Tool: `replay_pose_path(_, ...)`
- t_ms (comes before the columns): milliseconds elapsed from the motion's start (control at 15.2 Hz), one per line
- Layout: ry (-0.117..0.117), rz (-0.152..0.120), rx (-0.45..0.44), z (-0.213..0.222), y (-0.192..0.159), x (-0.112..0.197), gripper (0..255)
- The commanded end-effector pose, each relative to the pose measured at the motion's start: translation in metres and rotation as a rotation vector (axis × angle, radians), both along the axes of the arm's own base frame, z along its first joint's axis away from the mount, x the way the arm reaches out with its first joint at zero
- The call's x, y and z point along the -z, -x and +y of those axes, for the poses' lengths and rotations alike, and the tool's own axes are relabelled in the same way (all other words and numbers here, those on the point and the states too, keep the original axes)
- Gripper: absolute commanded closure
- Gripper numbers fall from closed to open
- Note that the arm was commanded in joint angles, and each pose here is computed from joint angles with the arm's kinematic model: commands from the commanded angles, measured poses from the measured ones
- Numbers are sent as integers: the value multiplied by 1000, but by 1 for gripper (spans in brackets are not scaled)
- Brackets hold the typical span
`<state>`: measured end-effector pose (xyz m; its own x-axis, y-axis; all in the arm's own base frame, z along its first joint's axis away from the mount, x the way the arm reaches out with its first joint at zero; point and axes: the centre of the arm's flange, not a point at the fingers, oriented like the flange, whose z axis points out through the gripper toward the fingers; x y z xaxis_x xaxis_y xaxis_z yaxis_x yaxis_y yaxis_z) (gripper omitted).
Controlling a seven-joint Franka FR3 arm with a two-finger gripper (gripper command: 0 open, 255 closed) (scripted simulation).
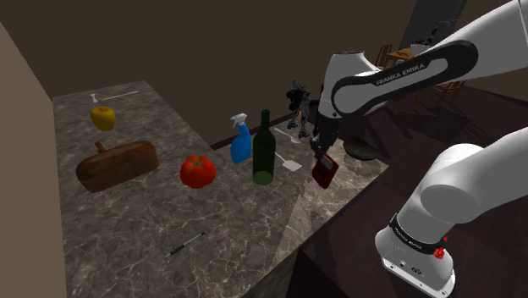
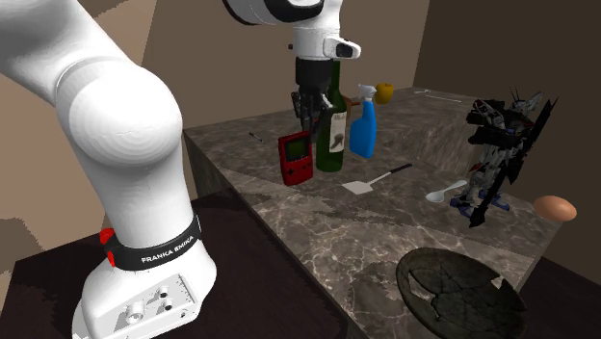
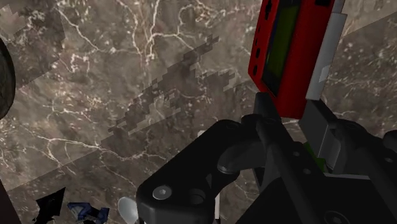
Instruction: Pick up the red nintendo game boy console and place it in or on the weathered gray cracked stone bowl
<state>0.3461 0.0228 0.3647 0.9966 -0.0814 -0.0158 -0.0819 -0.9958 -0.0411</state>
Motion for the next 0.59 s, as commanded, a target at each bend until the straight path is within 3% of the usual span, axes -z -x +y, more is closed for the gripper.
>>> replay_pose_path(0,0,0,0,1,0,-11,255)
replay_pose_path(528,0,0,0,-12,-1,-48,255)
